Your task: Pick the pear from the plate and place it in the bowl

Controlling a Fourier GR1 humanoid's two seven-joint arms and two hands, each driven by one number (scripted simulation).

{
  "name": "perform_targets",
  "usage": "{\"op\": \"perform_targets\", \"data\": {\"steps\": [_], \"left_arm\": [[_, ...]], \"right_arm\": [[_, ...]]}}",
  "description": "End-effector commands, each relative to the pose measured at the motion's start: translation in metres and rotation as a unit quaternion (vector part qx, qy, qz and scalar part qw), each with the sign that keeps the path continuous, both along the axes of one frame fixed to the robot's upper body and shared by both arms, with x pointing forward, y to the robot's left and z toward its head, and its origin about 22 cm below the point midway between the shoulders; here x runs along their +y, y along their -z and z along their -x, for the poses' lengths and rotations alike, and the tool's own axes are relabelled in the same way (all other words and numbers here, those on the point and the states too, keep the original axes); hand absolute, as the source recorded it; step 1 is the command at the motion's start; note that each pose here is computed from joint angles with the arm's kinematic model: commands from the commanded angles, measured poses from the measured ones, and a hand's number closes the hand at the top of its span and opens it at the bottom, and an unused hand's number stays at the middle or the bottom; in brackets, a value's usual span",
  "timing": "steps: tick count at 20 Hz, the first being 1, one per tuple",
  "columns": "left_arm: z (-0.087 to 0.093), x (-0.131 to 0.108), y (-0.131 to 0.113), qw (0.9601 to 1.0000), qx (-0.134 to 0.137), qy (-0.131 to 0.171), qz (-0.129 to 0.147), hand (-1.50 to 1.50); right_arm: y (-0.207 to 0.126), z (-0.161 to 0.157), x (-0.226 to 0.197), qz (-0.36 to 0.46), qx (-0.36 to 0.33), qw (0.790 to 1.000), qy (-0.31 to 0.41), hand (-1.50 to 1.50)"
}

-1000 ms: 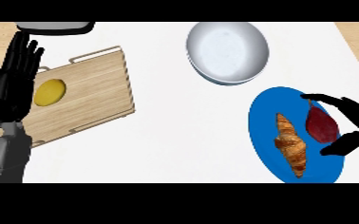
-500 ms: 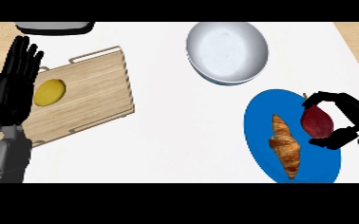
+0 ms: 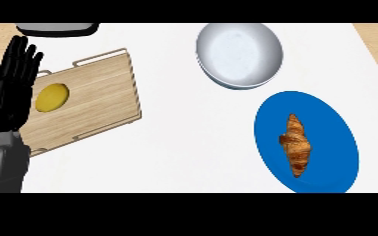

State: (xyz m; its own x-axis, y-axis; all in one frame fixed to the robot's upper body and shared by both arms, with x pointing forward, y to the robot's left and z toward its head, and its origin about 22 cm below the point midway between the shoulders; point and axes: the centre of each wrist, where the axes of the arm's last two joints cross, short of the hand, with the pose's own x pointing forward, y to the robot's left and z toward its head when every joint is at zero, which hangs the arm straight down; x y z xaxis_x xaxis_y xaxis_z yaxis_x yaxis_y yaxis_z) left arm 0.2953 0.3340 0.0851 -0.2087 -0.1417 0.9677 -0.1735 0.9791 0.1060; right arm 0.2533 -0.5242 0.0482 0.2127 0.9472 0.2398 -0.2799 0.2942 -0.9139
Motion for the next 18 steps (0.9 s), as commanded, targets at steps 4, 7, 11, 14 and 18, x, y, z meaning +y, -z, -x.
{"op": "perform_targets", "data": {"steps": [4, 7, 11, 14, 18], "left_arm": [[0.001, -0.003, -0.005, 1.0000, 0.006, -0.001, 0.003, 0.00], [0.010, -0.003, -0.005, 0.9999, 0.004, -0.009, -0.005, 0.00], [0.002, 0.008, -0.001, 0.9998, -0.001, -0.012, -0.013, 0.00], [0.007, 0.015, 0.005, 0.9999, 0.008, -0.014, 0.003, 0.00], [0.006, 0.009, 0.002, 0.9999, 0.003, -0.015, -0.002, 0.00]], "right_arm": [[-0.081, 0.001, -0.032, 0.113, -0.057, 0.988, 0.090, 1.50], [-0.101, 0.005, -0.031, 0.099, -0.098, 0.986, 0.090, 1.50], [-0.133, 0.007, -0.015, 0.039, -0.144, 0.989, 0.022, 1.50], [-0.161, 0.005, 0.004, 0.039, -0.200, 0.979, 0.001, 1.50], [-0.199, -0.002, 0.031, -0.014, -0.251, 0.968, -0.021, 1.50]]}}
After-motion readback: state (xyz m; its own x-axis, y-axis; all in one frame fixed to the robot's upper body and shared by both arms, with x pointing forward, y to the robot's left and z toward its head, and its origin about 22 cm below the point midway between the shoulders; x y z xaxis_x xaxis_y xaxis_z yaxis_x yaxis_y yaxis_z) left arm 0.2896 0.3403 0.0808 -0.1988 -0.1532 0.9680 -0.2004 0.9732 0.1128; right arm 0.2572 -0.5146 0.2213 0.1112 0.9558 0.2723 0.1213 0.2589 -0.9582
